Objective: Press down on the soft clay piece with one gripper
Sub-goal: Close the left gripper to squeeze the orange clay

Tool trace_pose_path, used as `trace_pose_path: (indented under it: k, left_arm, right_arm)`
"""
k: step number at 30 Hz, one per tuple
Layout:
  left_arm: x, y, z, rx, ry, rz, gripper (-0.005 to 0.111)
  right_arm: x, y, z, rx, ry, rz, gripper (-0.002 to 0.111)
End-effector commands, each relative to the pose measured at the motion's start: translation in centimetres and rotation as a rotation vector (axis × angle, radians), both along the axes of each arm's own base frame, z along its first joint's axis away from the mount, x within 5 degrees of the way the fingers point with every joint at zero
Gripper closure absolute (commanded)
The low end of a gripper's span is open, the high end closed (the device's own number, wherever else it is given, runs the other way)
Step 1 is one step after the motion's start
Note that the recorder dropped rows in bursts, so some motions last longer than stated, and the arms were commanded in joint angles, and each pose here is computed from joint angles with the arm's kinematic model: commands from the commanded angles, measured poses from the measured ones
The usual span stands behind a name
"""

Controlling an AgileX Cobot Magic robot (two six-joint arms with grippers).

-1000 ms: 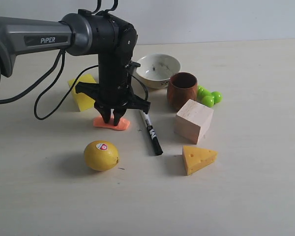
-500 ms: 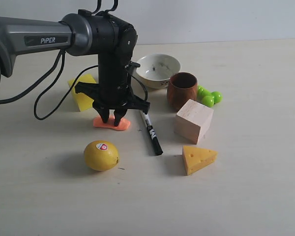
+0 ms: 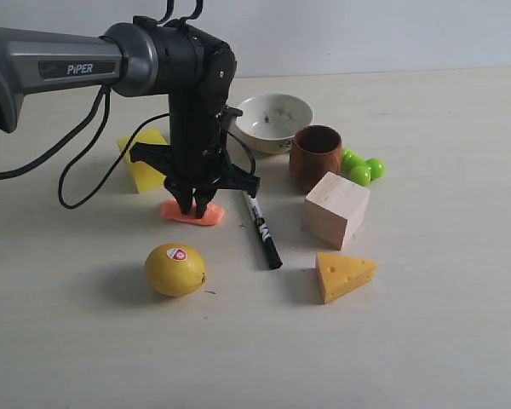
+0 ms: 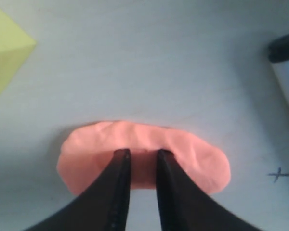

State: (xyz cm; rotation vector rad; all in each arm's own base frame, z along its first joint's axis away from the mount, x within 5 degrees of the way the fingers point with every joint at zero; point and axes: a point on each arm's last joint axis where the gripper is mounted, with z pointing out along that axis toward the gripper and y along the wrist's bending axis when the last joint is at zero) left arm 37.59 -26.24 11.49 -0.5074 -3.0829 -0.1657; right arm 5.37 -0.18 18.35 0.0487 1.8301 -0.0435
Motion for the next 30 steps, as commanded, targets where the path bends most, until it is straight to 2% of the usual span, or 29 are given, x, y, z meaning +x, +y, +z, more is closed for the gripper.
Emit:
trace_pose_path:
  k: [1, 30]
  left_arm:
    - [-0.1, 0.0, 0.1, 0.008, 0.010, -0.002, 0.087]
    - [-0.1, 0.0, 1.5, 0.000, -0.005, -0.003, 0.087]
  right_arm:
    - [0.0, 0.0, 0.0, -0.009, -0.014, 0.002, 0.108]
    - [0.0, 0.0, 0.0, -0.009, -0.014, 0.002, 0.108]
